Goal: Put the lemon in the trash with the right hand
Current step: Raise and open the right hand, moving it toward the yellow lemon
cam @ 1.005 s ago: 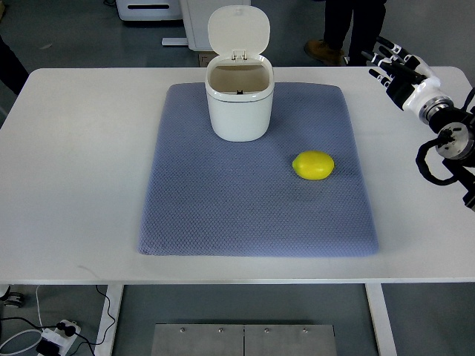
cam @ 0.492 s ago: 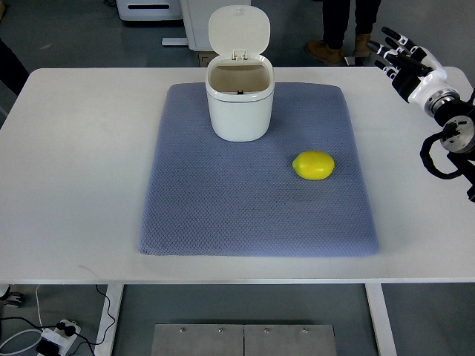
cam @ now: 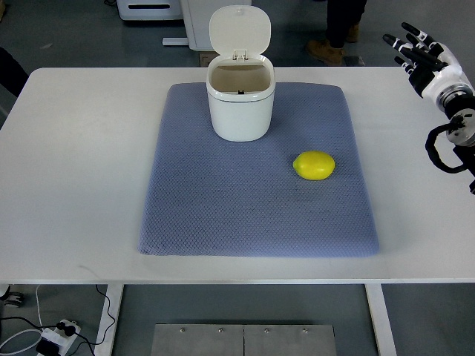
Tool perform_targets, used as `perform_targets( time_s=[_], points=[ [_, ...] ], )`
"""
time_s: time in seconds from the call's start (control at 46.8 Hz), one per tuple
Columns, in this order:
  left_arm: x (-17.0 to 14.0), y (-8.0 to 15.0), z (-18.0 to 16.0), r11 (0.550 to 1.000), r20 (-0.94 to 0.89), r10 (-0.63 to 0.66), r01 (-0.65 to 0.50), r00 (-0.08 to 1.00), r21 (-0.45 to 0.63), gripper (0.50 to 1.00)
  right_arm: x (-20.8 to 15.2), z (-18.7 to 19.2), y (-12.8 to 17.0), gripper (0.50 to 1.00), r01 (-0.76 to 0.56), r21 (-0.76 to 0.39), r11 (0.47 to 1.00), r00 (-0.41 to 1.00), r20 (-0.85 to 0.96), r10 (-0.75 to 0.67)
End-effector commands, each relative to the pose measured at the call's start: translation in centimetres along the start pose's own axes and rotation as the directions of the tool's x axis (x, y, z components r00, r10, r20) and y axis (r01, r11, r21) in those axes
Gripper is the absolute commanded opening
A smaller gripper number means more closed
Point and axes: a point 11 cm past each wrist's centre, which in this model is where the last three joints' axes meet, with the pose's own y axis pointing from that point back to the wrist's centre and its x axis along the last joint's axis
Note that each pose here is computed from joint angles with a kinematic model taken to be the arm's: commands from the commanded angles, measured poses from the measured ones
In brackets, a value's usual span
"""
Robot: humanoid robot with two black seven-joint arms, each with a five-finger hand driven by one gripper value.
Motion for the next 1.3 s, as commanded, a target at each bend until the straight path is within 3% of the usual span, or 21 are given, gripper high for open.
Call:
perform_targets(
  time_s=[0.0, 0.214, 0.449, 0.706, 0.834, 1.283],
  points=[
    [0.0, 0.0, 0.0, 1.000, 0.000, 0.001, -0.001, 1.000, -0.001, 1.000, 0.3, 0.4, 0.1, 1.000, -0.004, -0.006, 1.000, 1.000, -0.001, 0.004],
    [0.0, 0.0, 0.0, 1.000, 0.000, 0.001, -0.001, 1.000, 0.001, 1.000, 0.0, 0.9, 0.4, 1.000, 0.032, 0.040, 0.999, 0.999, 0.013, -0.032],
    [0.0, 0.0, 0.0, 1.000, 0.000, 0.001, -0.001, 1.000, -0.001, 1.000, -2.2, 2.3, 0.8, 1.000, 0.116, 0.017, 0.993, 0.993, 0.035, -0.116],
    [0.0, 0.0, 0.0, 1.000, 0.000, 0.001, -0.001, 1.000, -0.001, 1.000, -4.2, 3.1, 1.4, 1.000, 0.152, -0.028, 0.988, 0.964, -0.216, -0.155],
    [0.0, 0.0, 0.0, 1.000, 0.000, 0.001, -0.001, 1.000, 0.001, 1.000, -4.3, 2.6, 2.0, 1.000, 0.180, -0.042, 0.983, 0.949, -0.256, -0.185],
    [0.0, 0.0, 0.0, 1.000, 0.000, 0.001, -0.001, 1.000, 0.001, 1.000, -3.4, 0.6, 7.3, 1.000, 0.304, -0.092, 0.948, 0.889, -0.331, -0.317]
  ],
)
